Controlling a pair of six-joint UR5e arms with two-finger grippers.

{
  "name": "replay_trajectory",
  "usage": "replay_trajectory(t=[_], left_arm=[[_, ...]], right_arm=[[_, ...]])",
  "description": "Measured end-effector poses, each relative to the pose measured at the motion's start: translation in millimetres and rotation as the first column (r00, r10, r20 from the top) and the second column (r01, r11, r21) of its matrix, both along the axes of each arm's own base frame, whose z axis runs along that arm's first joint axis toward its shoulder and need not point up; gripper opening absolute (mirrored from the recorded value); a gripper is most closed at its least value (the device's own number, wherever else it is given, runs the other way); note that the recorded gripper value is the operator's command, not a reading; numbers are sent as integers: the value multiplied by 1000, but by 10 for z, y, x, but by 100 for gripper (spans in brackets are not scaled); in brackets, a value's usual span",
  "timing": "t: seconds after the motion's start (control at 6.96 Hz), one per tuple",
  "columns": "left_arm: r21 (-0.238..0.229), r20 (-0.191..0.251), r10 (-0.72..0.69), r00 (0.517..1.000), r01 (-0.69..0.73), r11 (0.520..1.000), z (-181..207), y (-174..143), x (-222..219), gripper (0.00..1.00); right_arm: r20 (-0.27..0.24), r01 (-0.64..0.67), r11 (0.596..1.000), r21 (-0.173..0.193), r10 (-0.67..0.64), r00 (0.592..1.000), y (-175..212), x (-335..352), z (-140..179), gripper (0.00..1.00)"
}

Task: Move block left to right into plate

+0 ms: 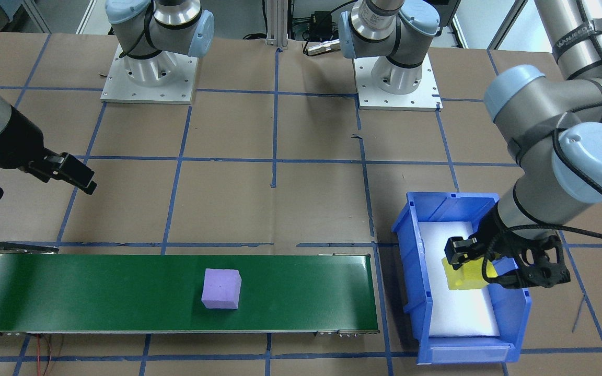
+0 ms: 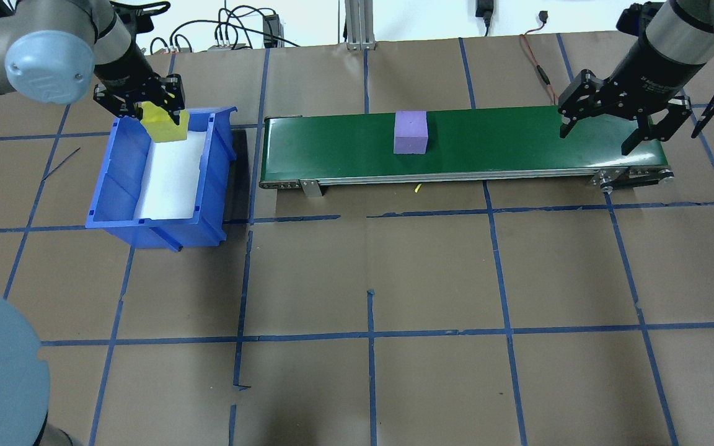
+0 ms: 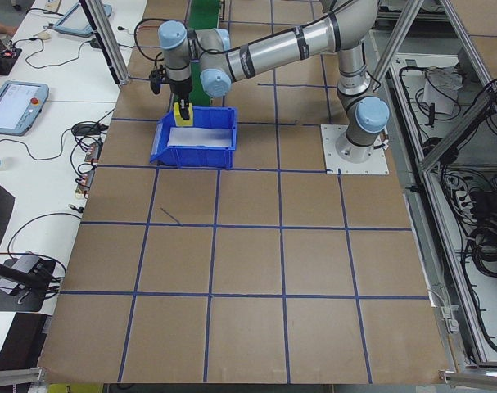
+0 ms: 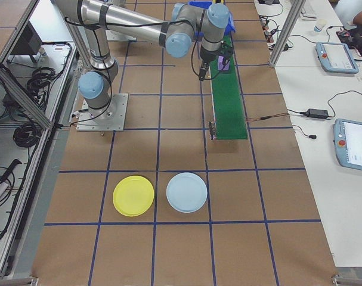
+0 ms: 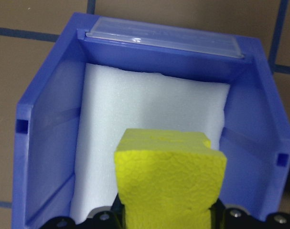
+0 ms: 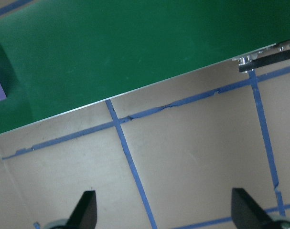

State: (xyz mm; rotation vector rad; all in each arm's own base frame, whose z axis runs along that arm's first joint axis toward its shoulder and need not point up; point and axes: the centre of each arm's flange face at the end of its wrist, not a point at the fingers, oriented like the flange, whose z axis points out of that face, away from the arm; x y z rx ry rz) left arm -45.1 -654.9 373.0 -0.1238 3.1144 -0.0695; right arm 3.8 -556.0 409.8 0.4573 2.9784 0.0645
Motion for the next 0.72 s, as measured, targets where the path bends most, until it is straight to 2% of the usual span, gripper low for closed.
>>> replay_trajectory(t=[0.14, 0.29, 0.43, 0.72], left_arm=[[-15, 13, -34, 999, 35, 999, 189, 72, -345, 11], [-22, 19, -50, 999, 50, 998, 238, 124, -671, 11], [-31, 17, -59, 998, 60, 998, 171, 133, -985, 11], [-54, 10, -91, 996, 91, 994, -278, 29, -1580, 12]], right_arm=[[-15, -2, 997, -81, 1, 1000, -122, -85, -38, 100], [-27, -1, 991, -134, -2, 1000, -180, -120, -134, 100], [-31, -2, 990, -138, -3, 1000, -208, -136, -350, 100], [-33, 4, 992, -122, -8, 999, -299, -175, -716, 100]])
